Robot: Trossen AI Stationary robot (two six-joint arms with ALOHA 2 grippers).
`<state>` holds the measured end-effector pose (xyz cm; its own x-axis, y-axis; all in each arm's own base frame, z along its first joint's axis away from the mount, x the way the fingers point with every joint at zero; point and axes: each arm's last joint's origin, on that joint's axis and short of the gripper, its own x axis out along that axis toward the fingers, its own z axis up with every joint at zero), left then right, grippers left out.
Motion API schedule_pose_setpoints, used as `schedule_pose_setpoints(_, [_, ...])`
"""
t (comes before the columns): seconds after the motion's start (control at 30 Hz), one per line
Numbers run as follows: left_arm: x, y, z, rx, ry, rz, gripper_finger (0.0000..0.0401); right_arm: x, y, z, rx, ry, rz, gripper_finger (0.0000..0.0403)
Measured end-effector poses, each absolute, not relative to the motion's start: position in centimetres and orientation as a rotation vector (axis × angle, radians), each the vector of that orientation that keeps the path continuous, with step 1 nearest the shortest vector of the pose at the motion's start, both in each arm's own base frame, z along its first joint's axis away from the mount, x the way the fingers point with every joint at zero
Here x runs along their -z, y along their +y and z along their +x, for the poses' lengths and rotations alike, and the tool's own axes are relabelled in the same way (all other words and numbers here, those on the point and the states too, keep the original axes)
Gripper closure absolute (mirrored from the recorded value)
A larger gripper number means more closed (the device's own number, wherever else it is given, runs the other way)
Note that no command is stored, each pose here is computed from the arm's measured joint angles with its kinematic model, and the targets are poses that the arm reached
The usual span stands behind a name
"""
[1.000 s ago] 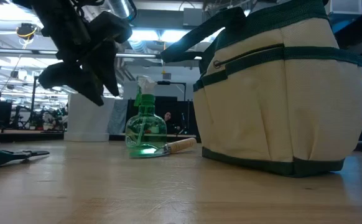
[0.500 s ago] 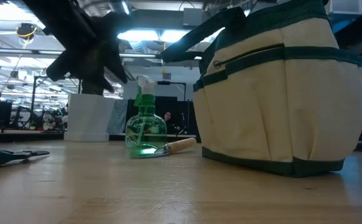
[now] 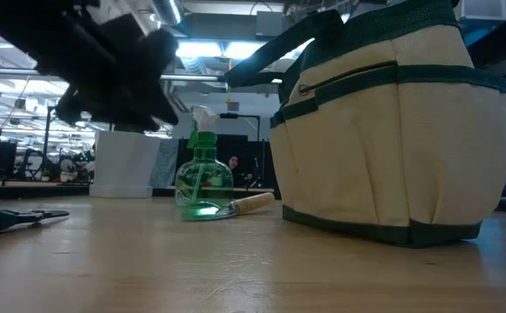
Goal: Pick & Place Garden tools in Gardening bag
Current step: Put the green spray bottle into the light brown gardening bag
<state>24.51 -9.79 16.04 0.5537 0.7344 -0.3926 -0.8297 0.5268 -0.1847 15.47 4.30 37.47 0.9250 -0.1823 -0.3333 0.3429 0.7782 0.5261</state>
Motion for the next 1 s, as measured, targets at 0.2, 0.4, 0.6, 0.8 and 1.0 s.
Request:
schedule_pose_setpoints(0.2, [-14.4, -9.6, 25.0, -0.958, 0.369, -0.369, 0.0217, -37.5, 4.3, 15.5, 0.288, 0.272, 0.617, 0.0279])
schedule_pose_setpoints(0.4, [-15.1, -10.0, 25.5, -0.879, 0.485, -0.539, 0.0217, -37.5, 4.3, 15.5, 0.288, 0.272, 0.617, 0.0279])
schedule_pose_setpoints(0.6, [-19.7, -10.1, 26.1, -0.666, 0.583, -0.570, 0.0217, -37.5, 4.3, 15.5, 0.288, 0.272, 0.617, 0.0279])
schedule_pose_setpoints(0.8, [-25.3, -8.7, 25.7, -0.512, 0.534, -0.321, 0.0217, -37.5, 4.3, 15.5, 0.288, 0.272, 0.617, 0.0279])
schedule_pose_setpoints(1.0, [-27.6, -6.2, 25.1, -0.371, 0.601, 0.139, 0.0217, -37.5, 4.3, 15.5, 0.287, 0.270, 0.619, 0.0279])
